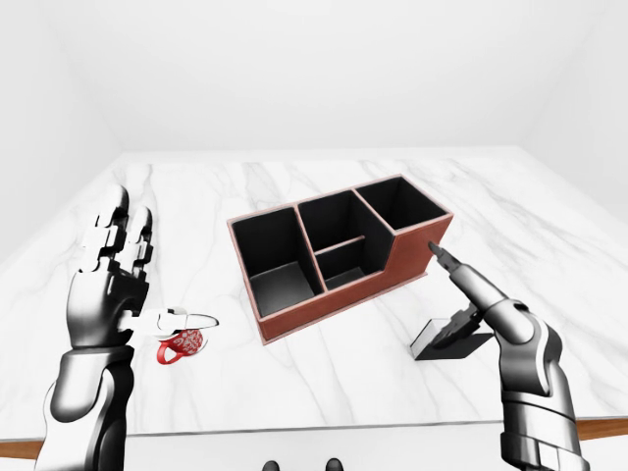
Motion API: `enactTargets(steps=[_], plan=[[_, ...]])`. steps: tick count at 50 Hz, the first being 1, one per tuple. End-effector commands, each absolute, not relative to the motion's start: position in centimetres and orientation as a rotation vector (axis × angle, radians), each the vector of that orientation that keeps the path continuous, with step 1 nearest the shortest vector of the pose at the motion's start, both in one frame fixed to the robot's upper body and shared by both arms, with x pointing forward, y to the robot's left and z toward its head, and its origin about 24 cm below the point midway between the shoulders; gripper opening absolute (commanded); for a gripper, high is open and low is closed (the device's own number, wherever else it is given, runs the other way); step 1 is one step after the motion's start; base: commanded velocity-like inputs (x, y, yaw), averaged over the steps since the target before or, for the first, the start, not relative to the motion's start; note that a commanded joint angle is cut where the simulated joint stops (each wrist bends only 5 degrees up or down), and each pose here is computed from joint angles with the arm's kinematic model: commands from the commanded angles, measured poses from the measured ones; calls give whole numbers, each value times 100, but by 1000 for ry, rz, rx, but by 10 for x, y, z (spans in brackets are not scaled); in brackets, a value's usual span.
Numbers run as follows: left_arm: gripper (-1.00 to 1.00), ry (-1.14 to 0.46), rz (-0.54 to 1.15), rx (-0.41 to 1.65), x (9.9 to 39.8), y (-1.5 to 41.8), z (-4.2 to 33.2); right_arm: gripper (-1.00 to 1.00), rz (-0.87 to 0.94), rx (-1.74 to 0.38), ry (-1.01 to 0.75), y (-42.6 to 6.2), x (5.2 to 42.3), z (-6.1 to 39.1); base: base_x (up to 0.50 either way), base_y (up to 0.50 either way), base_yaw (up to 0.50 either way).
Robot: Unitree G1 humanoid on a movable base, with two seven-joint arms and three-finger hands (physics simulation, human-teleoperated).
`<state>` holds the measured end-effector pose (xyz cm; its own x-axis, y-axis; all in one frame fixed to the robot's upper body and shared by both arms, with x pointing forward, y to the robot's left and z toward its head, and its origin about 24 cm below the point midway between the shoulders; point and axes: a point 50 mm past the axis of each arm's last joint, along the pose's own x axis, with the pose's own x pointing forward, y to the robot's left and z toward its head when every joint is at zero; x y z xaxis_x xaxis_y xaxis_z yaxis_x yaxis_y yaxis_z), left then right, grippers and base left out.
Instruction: Pick up the book and place it in the back compartment of the caddy.
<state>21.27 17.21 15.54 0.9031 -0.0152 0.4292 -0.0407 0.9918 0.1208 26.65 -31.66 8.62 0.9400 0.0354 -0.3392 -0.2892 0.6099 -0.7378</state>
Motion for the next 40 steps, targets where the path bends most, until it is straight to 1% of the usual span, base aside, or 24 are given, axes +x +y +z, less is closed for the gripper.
enactTargets(steps=[1, 13, 40], plan=[[100, -439, 13, 127, 213, 172, 154, 100, 182, -919, 343, -321, 265, 81, 0, 0, 0], [100, -450, 11, 128, 212, 172, 157, 100, 200, -917, 338, -320, 261, 83, 0, 0, 0], [100, -443, 12, 128, 213, 172, 155, 100, 143, -983, 436, -330, 262, 65, 0, 0, 0]])
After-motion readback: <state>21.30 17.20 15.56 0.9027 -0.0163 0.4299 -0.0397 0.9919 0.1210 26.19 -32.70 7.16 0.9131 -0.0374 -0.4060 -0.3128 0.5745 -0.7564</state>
